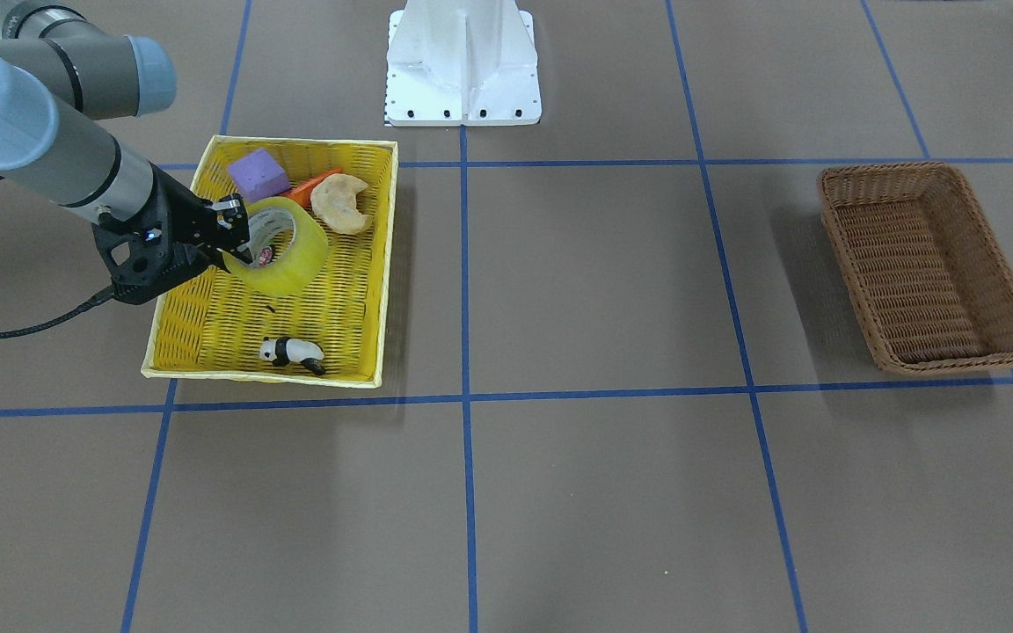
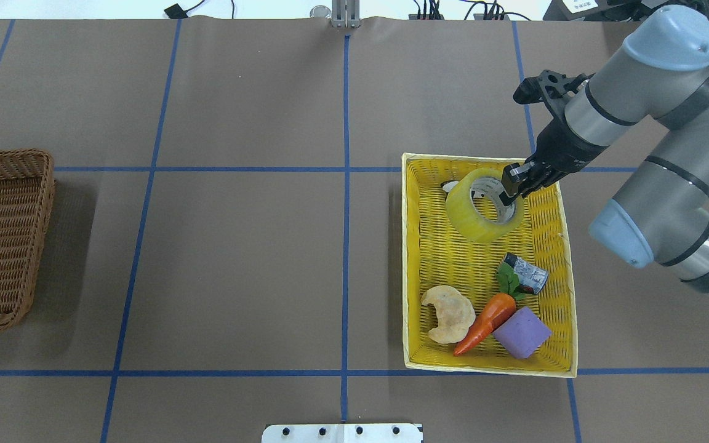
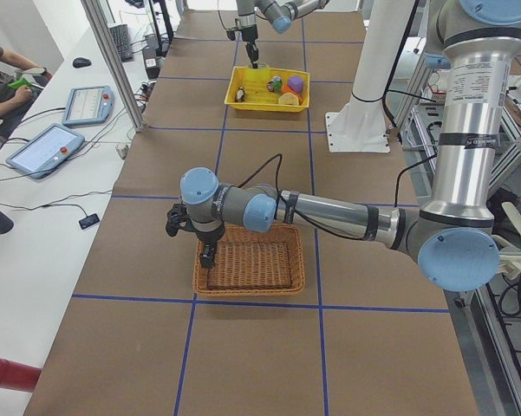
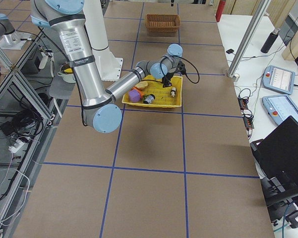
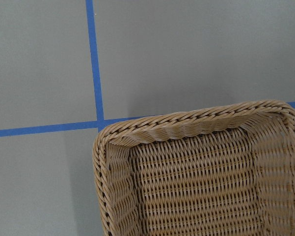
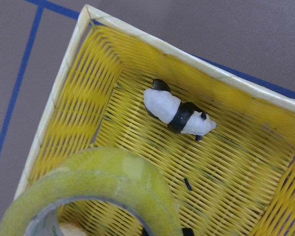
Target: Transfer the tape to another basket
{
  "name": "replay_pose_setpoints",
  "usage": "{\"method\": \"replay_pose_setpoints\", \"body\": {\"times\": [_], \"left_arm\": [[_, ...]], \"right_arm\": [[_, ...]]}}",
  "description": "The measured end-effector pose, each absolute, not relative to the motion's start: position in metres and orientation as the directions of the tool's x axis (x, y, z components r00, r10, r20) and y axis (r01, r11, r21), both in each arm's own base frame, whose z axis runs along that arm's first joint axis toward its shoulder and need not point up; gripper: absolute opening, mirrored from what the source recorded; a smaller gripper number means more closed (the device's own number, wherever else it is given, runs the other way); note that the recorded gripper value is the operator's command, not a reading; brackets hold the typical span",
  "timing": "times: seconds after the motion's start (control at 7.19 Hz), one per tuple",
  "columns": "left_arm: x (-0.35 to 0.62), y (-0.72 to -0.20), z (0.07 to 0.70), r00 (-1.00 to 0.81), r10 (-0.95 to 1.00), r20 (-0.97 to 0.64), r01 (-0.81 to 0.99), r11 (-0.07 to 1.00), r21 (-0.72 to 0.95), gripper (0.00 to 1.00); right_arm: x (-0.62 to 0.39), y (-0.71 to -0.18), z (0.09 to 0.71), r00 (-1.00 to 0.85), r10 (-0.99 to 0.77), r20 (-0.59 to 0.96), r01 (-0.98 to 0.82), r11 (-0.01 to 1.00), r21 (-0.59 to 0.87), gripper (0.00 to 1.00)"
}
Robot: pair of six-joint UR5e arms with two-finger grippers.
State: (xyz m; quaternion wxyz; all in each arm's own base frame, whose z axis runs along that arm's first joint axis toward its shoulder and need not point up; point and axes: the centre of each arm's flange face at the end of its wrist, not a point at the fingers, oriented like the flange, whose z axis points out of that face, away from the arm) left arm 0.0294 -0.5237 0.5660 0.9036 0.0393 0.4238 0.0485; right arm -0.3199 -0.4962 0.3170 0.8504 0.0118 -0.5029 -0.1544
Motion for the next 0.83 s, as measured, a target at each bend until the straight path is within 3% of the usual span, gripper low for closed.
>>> {"method": "replay_pose_setpoints", "body": {"times": [0.28, 0.83], "left_arm": [[0.038, -0.525, 0.537, 0.528, 0.103, -0.843, -0.028, 0.994, 0.103, 0.98], [0.104, -0.524, 0.448, 0.302, -0.018, -0.953, 0.070, 0.998, 0.004, 0.98]], "right_arm": [[-0.320, -0.489, 0.293, 0.378, -0.123, 0.917, 0.166, 0.984, 0.064, 0.00], [-0.336, -0.448, 0.248, 0.151, -0.057, 0.987, 0.103, 0.994, 0.042, 0.00]]}}
